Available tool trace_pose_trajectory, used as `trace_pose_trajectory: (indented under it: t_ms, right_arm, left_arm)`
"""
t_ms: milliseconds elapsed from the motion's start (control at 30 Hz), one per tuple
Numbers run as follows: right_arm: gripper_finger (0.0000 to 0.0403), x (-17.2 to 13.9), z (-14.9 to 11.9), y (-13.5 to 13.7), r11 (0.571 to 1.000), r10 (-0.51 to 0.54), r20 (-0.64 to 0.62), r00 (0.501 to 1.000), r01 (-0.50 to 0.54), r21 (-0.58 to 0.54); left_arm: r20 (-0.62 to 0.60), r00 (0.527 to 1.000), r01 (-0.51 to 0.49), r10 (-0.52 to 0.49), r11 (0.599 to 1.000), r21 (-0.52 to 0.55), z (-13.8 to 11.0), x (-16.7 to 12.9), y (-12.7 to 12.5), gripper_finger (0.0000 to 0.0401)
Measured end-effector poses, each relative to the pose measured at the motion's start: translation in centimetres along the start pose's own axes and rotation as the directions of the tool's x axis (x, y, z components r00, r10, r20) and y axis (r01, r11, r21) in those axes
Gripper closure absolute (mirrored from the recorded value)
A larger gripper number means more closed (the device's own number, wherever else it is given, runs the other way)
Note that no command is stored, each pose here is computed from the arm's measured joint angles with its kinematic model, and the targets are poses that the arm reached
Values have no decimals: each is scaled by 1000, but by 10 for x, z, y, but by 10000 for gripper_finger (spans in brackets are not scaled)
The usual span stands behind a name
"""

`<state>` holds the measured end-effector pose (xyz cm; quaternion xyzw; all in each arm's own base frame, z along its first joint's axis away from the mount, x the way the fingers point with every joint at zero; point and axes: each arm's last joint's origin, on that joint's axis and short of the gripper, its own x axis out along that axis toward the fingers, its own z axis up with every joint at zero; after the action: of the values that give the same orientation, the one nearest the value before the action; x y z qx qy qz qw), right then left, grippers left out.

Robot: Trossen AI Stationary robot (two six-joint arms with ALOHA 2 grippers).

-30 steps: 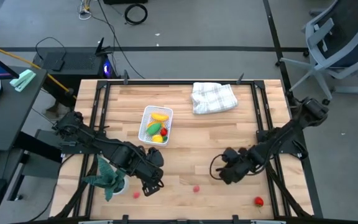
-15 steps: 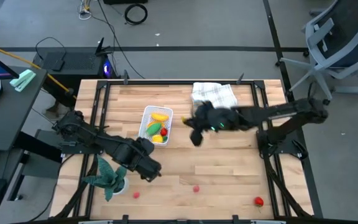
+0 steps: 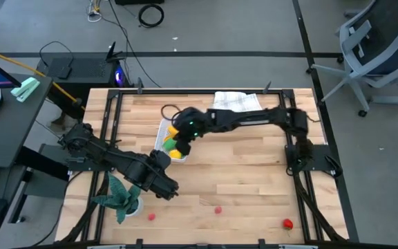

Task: Pick and placing Produce into tupperware
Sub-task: Put the corn into the white basket, then put the left peach into the white basket

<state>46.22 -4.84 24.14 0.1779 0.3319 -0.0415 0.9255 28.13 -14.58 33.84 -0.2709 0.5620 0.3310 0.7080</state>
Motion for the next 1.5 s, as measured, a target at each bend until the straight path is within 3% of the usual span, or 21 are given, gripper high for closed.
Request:
trace_pose_trajectory:
  t_ms: [300,567,800,1000,1233,1367,1500]
  right_arm:
    - [383,38,-21,-8,981,-71,-92,993,53,-187]
    - [316,52,-38,-16,980,-116,-182,976,82,-182]
    - [264,45,-32,-14,979,-120,-154,981,92,-182]
    - [255,-18,3,5,987,-92,-58,994,83,-135]
    - [258,-126,21,25,988,-93,-66,993,84,-131]
    - [258,-180,19,31,988,-96,-73,993,86,-129]
    - [258,-226,15,36,987,-97,-43,994,91,-130]
  left_arm:
    - [30,1000,-3,3,1000,1,0,0,0,323]
    - [61,998,-4,4,1000,0,1,0,-1,327]
    - [68,997,33,-33,999,-11,3,0,-4,327]
    - [-77,985,162,-153,979,121,-1,-1,-13,304]
    - [-128,920,393,-371,868,304,-20,-2,-46,251]
    - [-226,923,379,-312,837,395,-42,16,-61,220]
    - [-316,924,340,-214,837,429,-65,39,-73,195]
